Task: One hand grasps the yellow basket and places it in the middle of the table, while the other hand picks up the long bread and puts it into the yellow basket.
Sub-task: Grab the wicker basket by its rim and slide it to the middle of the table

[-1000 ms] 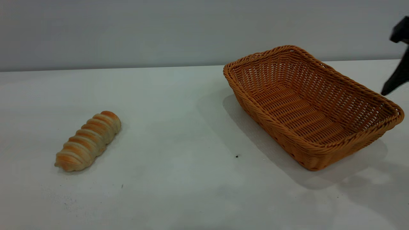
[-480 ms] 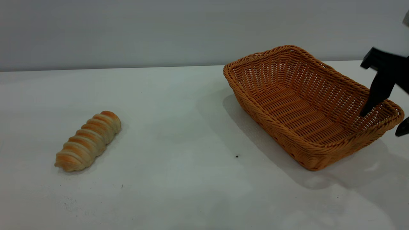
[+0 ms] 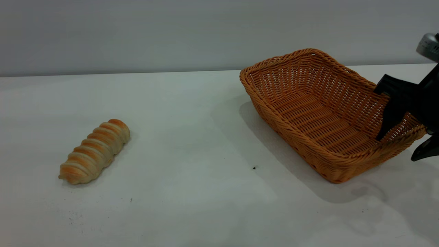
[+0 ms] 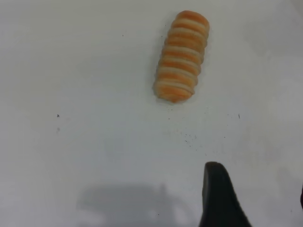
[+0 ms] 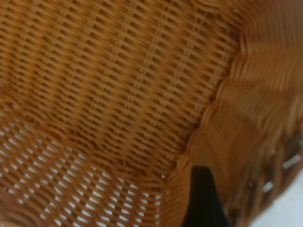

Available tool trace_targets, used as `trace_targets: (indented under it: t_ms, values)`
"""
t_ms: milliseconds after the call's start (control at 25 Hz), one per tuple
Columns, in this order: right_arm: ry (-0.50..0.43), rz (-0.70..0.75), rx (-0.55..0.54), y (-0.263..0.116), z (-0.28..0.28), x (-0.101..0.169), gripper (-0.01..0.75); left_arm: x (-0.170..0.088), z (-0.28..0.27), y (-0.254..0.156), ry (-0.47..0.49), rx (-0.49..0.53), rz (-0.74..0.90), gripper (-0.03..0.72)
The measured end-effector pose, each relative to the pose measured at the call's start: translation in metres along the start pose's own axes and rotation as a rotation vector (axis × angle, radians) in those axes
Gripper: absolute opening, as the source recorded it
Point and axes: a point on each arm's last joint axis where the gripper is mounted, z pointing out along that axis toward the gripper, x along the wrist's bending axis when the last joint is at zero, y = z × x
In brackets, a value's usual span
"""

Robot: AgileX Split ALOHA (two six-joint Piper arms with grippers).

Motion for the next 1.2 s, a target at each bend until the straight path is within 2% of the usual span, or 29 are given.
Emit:
trace_targets:
  t_ms: [120, 280, 560, 640, 680, 960, 1200]
  values:
    - [-0.006, -0.002, 0.006, 0.003, 0.008, 0.002, 0.559, 0.0, 0.0, 0.0, 0.0, -0.001, 0.0, 0.458]
    - [-0.013, 0.001, 0.009, 0.005, 0.018, 0.004, 0.482, 0.0, 0.0, 0.0, 0.0, -0.001, 0.0, 0.458]
    - [-0.018, 0.033, -0.003, 0.009, 0.033, 0.004, 0.203, 0.0, 0.0, 0.0, 0.0, -0.001, 0.0, 0.458]
    - [-0.012, 0.02, -0.019, 0.011, 0.035, 0.004, 0.11, 0.0, 0.0, 0.0, 0.0, -0.001, 0.0, 0.458]
    - [-0.012, -0.004, -0.019, 0.011, 0.036, 0.004, 0.089, 0.0, 0.0, 0.0, 0.0, -0.001, 0.0, 0.458]
    - [-0.012, -0.115, 0.032, 0.017, 0.035, 0.016, 0.092, 0.0, 0.0, 0.0, 0.0, -0.001, 0.0, 0.458]
    - [0.037, -0.306, 0.123, 0.031, 0.024, 0.049, 0.092, 0.0, 0.0, 0.0, 0.0, -0.001, 0.0, 0.458]
